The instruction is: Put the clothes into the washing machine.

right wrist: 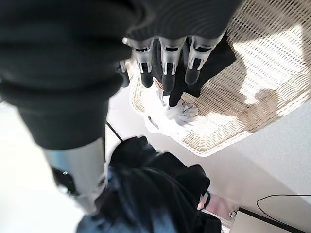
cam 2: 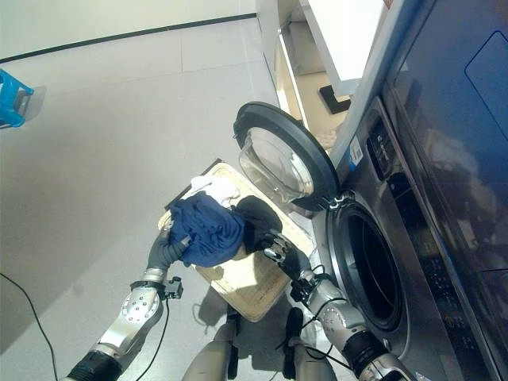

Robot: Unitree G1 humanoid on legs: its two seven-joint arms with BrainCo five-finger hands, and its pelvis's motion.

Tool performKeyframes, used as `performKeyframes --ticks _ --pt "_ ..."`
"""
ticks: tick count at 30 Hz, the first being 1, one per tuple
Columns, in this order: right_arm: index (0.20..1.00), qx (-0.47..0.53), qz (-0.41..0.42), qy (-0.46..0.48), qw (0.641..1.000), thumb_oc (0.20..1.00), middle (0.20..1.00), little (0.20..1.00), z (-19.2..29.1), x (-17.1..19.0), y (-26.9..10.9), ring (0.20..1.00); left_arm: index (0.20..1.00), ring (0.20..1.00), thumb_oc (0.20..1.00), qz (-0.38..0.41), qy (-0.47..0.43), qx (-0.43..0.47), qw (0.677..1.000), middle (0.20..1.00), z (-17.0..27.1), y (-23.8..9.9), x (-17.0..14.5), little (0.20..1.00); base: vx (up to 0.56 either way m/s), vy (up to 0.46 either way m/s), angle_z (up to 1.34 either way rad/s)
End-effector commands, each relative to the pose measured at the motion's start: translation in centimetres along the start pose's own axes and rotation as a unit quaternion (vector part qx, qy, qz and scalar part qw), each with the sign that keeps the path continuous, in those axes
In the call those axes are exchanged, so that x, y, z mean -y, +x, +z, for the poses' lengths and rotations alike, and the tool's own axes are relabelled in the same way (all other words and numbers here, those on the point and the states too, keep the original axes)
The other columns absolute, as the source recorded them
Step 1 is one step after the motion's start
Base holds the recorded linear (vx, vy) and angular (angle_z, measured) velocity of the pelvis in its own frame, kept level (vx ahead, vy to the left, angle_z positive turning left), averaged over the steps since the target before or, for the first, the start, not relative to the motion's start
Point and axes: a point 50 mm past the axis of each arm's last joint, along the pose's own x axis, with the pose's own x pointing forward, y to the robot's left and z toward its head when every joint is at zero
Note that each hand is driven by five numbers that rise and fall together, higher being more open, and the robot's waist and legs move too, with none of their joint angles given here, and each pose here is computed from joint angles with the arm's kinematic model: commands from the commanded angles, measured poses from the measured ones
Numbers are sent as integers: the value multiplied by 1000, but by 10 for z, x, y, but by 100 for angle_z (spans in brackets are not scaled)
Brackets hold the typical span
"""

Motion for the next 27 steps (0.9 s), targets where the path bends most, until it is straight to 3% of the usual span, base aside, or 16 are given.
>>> performKeyframes --ticks 1,6,15,20,27 --pt "1000 65 37 14 997 1000 1000 1000 15 -26 6 1000 200 200 200 -76 -10 104 992 200 35 10 12 200 0 0 0" --pt "1000 74 22 16 997 1000 1000 1000 21 -25 9 1000 200 200 200 -160 -5 111 981 200 41 11 33 200 -1 14 -2" --pt "1000 59 53 33 996 1000 1000 1000 20 -32 14 1000 200 200 200 -216 -8 121 969 200 47 13 50 200 -1 6 -1" --pt "1000 4 190 91 977 1000 1000 1000 8 -59 9 1000 200 200 200 -222 24 123 967 200 47 13 52 200 4 0 1" --pt "1000 -34 270 192 943 1000 1000 1000 -2 -73 0 1000 200 200 200 -189 61 125 972 200 47 19 41 200 4 0 -1"
